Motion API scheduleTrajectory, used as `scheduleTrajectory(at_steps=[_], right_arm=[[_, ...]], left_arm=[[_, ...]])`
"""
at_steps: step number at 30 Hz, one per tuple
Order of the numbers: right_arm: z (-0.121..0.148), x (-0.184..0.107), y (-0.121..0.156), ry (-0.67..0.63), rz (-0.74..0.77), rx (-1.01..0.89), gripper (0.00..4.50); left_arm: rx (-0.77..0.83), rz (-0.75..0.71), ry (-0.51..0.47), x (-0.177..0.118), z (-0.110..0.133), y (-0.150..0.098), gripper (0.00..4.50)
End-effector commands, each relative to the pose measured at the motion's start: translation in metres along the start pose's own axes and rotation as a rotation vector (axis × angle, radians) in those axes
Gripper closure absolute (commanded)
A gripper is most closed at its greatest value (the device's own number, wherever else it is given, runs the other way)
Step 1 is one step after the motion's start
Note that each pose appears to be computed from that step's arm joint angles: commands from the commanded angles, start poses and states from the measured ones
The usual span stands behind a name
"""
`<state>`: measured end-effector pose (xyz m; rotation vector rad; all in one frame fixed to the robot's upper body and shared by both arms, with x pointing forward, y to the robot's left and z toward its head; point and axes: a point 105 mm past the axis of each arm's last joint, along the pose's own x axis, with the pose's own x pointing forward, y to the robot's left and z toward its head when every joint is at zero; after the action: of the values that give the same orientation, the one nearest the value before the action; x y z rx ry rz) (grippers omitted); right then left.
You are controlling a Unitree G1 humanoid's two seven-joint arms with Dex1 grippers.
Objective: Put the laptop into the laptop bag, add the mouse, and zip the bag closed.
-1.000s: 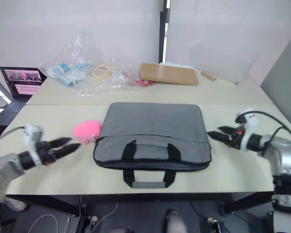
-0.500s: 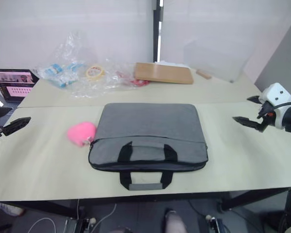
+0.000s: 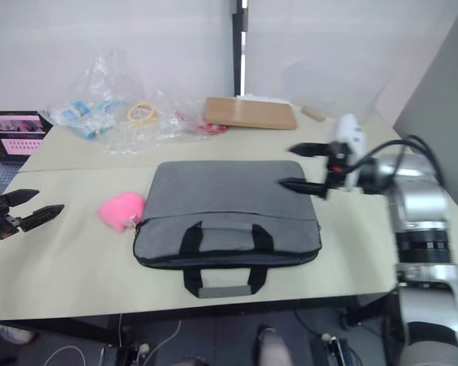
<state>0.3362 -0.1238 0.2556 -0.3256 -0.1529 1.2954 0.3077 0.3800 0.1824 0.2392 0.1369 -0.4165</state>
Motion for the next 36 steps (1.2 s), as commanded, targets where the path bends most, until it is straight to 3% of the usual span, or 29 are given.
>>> scheduleTrajectory(at_steps=[1, 5, 8, 11, 16, 21, 22, 34, 36], right_arm=[[0.028, 0.025, 0.021, -0.103, 0.061, -0.011, 0.02], [0.022, 0.052, 0.04, -0.117, 0.126, 0.009, 0.02], [-0.015, 0.079, 0.045, -0.046, 0.148, 0.05, 0.02], [-0.036, 0.091, 0.05, -0.014, 0.158, 0.032, 0.84], [-0.065, 0.11, 0.052, 0.019, 0.155, 0.061, 2.58], [-0.101, 0.114, 0.056, 0.121, 0.168, 0.084, 4.29], [-0.106, 0.113, 0.057, 0.136, 0.172, 0.086, 4.46], [-0.125, 0.104, 0.068, 0.184, 0.191, 0.094, 4.46], [-0.127, 0.103, 0.067, 0.196, 0.187, 0.08, 4.5]], left_arm=[[0.024, 0.022, -0.04, -0.007, 0.014, 0.003, 0.07], [0.02, 0.021, -0.045, -0.006, 0.014, 0.0, 0.07], [0.005, -0.003, -0.045, -0.005, 0.013, -0.006, 0.07], [0.013, -0.014, -0.048, 0.0, 0.018, -0.008, 0.0], [-0.02, -0.081, -0.039, 0.015, 0.021, -0.019, 0.0], [-0.011, -0.142, -0.028, 0.042, 0.029, -0.026, 0.0], [-0.007, -0.148, -0.027, 0.046, 0.03, -0.027, 0.0], [-0.05, -0.265, 0.108, 0.091, -0.008, -0.05, 0.0], [-0.088, -0.306, 0.125, 0.092, -0.014, -0.056, 0.53]])
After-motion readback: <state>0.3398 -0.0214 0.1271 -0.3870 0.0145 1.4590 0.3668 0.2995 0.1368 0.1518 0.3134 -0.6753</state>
